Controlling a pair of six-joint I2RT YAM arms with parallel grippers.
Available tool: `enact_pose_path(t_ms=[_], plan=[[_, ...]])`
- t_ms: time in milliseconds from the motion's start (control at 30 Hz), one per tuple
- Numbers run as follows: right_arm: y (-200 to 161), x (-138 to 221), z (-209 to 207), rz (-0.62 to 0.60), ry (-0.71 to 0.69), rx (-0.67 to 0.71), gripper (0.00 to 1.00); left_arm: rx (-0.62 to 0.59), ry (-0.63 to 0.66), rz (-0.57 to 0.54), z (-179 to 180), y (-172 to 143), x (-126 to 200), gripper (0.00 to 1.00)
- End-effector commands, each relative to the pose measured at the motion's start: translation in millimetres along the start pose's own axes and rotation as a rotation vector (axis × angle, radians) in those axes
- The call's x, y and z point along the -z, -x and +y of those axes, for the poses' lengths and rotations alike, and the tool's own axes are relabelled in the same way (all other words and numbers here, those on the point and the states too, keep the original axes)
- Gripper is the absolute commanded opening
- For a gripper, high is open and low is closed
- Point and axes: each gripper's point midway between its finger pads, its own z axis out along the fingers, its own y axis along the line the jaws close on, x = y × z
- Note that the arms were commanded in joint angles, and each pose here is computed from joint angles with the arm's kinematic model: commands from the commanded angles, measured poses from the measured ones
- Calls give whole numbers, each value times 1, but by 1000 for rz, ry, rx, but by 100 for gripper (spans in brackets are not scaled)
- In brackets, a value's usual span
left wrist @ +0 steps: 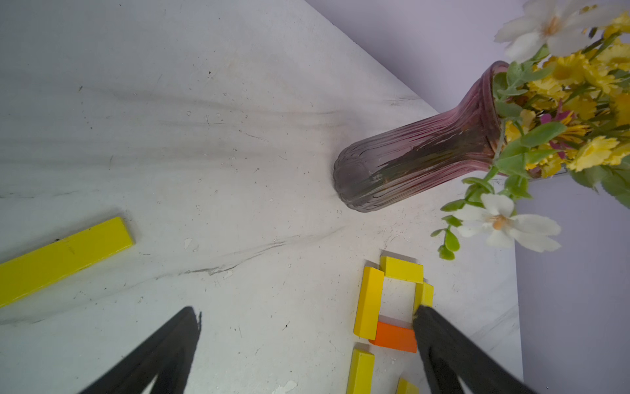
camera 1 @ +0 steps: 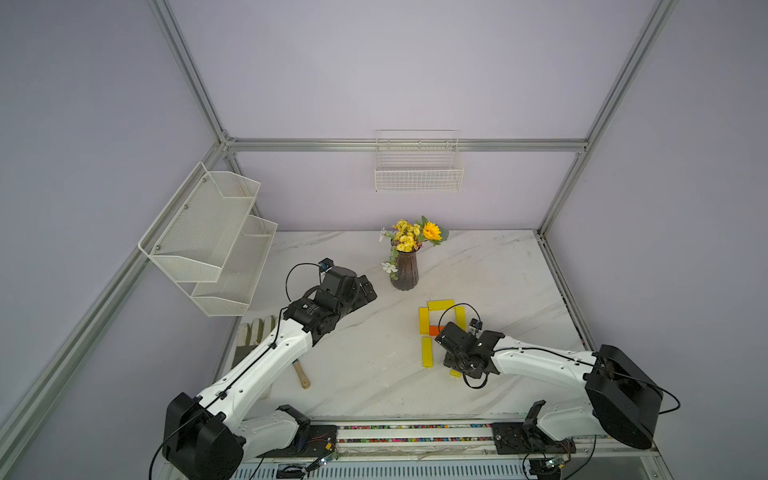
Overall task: Assemble the number 8 with building blocks
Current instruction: Assemble the building block at the center of the board.
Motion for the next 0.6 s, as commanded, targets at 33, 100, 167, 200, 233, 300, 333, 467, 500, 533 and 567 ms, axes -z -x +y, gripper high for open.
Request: enact_pose_path(t_ms=[33,100,167,200,233,300,333,467,500,533,567], plan=[[-4,-9,-5,24,-38,54,56,19,-39,-28,-7,9,2,100],[-5,-10,-6,30,-59,72,49,19,-40,-30,-7,10,3,100],[-4,-10,-8,32,-80,98,33,20,-40,-31,-6,10,4,100],[-2,-8,-11,27,-96,113,27,20,-38,-33,-5,10,4,100],[0,-6,-13,19,-108,135,23,21,-37,-37,-4,11,5,100],[7,0,-18,-2,-132,179,20,27,-38,-46,-2,13,7,100],[11,4,-20,-13,-140,200,20,29,-40,-49,-1,13,8,100],[34,21,-26,-51,-142,275,26,34,-41,-58,2,15,9,100],[40,26,-25,-67,-136,294,26,38,-45,-59,3,15,9,100],[48,31,-27,-84,-139,295,27,39,-47,-60,3,15,9,100],[53,34,-27,-94,-137,299,27,42,-50,-62,3,15,9,100]])
